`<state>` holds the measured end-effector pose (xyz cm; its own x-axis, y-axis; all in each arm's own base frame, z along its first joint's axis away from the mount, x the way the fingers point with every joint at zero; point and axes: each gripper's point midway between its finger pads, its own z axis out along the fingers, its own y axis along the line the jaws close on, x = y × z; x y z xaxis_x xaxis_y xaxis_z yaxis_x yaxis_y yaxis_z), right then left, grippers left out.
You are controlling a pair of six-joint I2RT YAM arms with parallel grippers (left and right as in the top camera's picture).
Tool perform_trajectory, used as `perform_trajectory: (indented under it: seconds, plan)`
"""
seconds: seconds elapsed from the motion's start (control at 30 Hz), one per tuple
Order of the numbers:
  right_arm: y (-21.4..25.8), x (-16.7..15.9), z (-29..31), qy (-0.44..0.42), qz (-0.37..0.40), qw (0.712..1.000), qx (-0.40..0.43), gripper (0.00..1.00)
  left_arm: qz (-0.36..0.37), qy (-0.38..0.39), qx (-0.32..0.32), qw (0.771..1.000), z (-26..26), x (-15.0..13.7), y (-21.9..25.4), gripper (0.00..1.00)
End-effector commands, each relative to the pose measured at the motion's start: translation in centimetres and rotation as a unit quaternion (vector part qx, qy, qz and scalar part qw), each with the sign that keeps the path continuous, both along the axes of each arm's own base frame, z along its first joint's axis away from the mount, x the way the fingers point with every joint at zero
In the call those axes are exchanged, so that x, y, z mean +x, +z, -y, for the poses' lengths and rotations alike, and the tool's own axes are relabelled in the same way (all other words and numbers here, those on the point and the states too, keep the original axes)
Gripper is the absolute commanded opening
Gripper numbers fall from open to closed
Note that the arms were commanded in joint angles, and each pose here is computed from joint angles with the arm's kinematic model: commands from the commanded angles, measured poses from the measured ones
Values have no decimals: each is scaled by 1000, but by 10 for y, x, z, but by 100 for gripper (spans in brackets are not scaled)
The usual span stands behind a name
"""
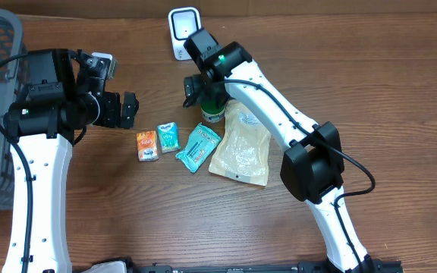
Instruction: Scan the item barcode
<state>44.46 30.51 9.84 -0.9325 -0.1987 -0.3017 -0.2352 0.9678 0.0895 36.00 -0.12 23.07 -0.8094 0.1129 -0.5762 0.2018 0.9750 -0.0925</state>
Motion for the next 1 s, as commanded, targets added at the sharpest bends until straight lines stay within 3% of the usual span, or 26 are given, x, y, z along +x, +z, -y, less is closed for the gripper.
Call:
perform_trajectory:
  seconds: [0.0, 0.2, 0.63, 0.97]
  plan:
    - [21, 3, -8, 189, 48, 980, -34, 97, 13, 0, 1, 1000, 0, 2, 9, 99]
    - [5, -6, -2, 277, 37, 958, -69, 100, 13, 0, 1, 1000, 0, 2, 9, 99]
    - [-25, -1, 5, 275, 34, 957, -82, 99, 13, 0, 1, 1000, 0, 2, 9, 100]
    - [-25, 4, 8, 261, 37, 961, -78, 73, 13, 0, 1, 1000, 0, 2, 9, 99]
